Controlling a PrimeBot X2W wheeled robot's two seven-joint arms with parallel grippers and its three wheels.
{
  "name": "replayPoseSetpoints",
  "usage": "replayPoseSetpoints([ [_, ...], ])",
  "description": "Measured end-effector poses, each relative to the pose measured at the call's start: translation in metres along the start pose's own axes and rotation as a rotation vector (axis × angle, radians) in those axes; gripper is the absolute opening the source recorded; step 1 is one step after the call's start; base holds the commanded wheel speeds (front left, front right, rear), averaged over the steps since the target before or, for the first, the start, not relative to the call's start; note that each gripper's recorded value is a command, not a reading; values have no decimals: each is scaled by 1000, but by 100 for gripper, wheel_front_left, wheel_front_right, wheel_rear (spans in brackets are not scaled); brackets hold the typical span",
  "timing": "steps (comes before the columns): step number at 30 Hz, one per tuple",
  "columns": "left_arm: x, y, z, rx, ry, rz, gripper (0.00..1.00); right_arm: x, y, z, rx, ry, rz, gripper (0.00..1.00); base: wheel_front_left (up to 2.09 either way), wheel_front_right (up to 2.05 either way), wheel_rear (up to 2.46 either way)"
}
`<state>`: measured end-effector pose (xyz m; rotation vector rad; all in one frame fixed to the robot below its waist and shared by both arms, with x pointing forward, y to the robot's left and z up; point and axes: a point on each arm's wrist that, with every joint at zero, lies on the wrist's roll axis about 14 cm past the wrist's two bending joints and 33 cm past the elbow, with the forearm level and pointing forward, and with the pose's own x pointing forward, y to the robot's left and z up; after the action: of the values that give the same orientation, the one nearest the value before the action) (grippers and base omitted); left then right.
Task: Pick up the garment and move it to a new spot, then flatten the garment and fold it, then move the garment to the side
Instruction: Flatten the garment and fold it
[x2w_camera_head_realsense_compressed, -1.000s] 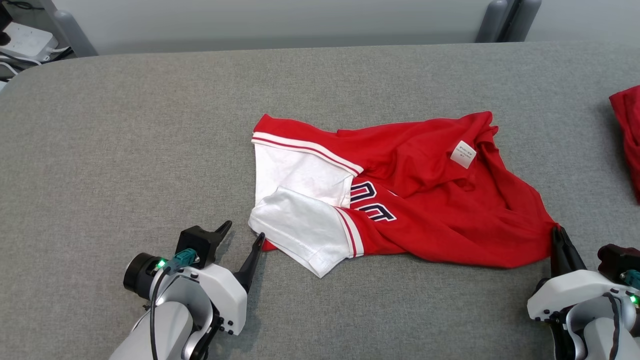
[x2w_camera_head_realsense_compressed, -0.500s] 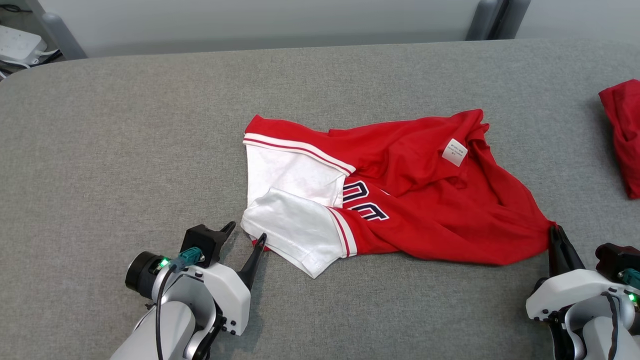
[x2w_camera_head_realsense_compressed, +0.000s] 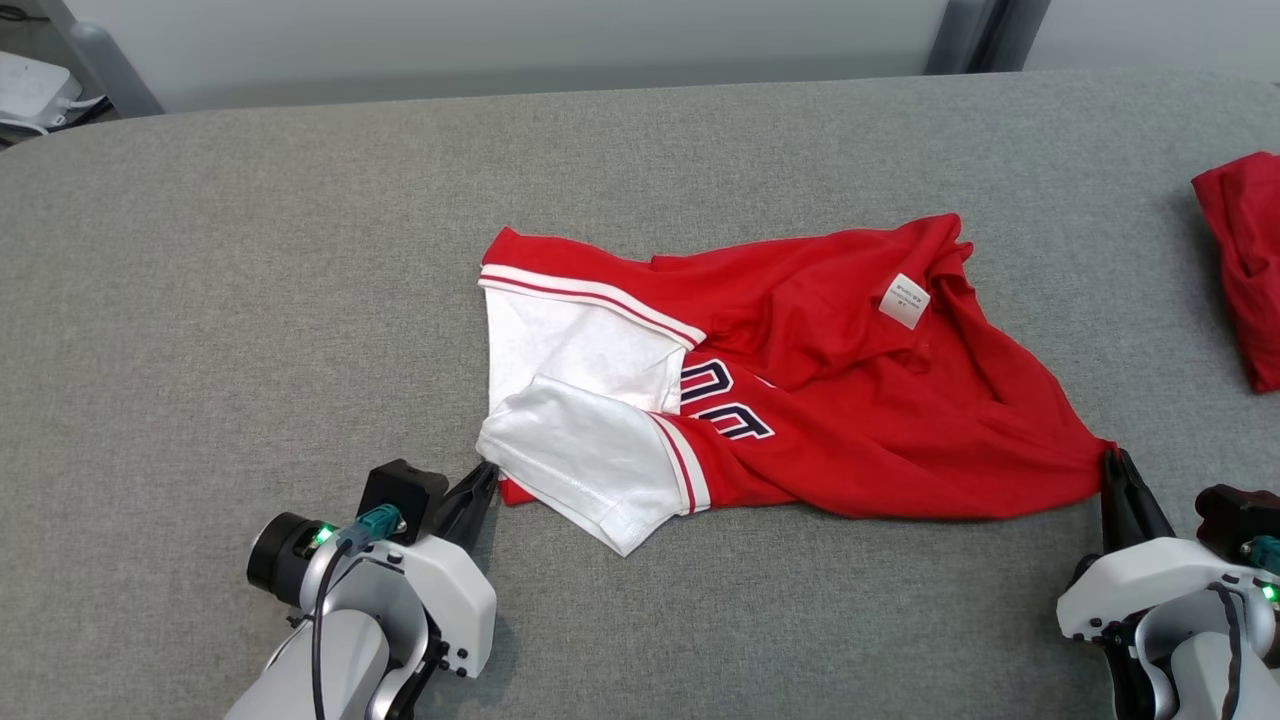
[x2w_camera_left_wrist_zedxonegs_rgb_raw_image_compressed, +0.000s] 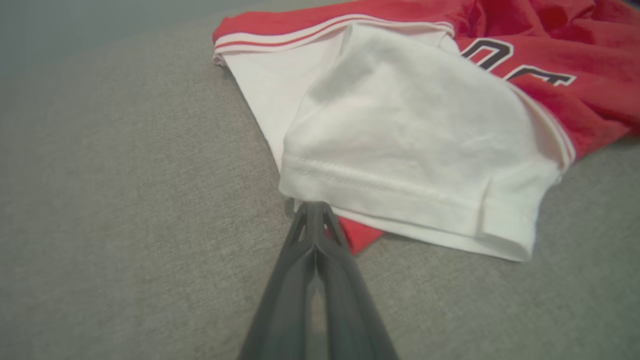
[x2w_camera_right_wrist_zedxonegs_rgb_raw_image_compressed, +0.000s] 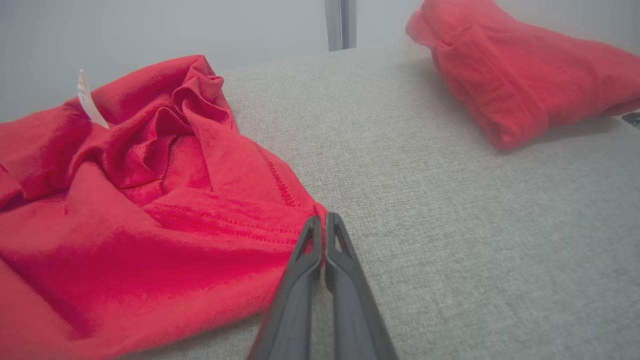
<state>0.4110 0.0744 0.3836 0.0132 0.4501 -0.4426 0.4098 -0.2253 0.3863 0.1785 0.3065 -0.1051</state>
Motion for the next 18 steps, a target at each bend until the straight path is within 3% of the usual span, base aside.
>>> replayPoseSetpoints([
  [4, -2, 3, 0, 2, -4, 10, 0, 0, 1, 1, -3, -3, 4, 0, 0, 0, 0],
  [5, -2, 4, 0, 3, -7, 11, 38, 0, 1, 2, -3, -3, 5, 0, 0, 0, 0],
  [6, -2, 4, 2, 4, -14, 16, 100, 1, 2, 2, -4, -4, 6, 0, 0, 0, 0],
  [18, 2, 2, 8, 23, -27, 0, 100, 0, 0, 2, -15, -2, 10, 0, 0, 0, 0],
])
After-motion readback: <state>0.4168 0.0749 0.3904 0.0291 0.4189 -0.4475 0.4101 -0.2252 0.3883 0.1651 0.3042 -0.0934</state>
